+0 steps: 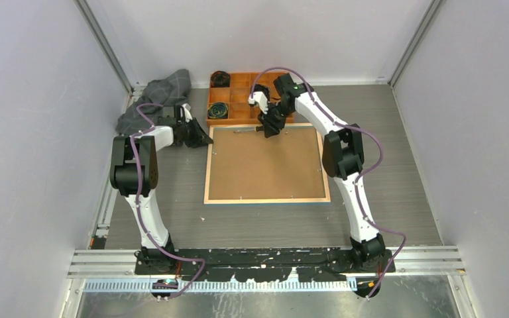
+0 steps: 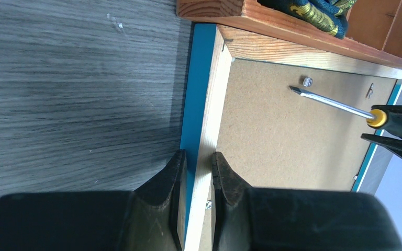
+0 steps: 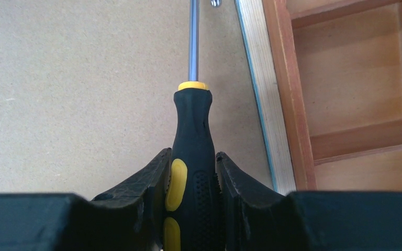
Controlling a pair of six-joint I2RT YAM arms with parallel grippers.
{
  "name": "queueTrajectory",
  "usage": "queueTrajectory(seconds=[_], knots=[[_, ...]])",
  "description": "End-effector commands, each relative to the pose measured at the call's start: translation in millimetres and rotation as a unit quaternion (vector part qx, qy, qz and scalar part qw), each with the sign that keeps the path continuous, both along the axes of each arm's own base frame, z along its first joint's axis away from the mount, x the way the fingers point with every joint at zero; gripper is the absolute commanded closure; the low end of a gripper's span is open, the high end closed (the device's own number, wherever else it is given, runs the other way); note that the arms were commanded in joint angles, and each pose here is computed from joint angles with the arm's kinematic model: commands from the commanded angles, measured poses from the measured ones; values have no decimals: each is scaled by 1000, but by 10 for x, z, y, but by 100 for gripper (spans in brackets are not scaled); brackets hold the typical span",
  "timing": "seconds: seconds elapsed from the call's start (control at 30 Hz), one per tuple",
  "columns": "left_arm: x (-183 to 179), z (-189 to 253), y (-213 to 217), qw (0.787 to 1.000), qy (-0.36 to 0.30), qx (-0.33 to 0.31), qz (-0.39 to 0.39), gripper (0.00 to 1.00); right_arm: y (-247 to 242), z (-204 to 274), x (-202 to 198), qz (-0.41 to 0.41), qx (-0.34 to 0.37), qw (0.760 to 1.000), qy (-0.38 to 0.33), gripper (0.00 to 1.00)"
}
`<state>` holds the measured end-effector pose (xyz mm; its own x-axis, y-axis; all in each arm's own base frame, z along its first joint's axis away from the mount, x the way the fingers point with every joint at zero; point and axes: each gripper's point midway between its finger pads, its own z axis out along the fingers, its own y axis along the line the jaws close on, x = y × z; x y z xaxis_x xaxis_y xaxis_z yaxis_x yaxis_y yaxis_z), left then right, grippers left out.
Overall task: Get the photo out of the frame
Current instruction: Release the photo frame item from the photo frame.
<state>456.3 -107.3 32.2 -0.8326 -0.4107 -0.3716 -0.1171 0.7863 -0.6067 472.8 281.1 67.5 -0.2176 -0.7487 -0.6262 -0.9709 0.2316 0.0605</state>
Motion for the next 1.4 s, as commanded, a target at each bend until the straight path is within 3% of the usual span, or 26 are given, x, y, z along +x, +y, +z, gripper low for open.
queueTrajectory(seconds=[0.0,0.23,0.47,0.73,1.37], knots=[[-171,-476,85,997,68,27,23,99,-66,269,24,-2,6,999,-32,99],[-175,-483,83,997,70,27,22,99,-79,641,156,-72,23,994,-72,100],[-175,-488,80,997,72,25,22,100,-135,611,64,-115,15,991,-73,100],[-174,-484,84,997,72,25,22,100,-154,596,-179,-114,17,992,-60,99],[-172,-488,83,997,73,24,22,100,80,324,-80,-133,-7,989,-56,99]])
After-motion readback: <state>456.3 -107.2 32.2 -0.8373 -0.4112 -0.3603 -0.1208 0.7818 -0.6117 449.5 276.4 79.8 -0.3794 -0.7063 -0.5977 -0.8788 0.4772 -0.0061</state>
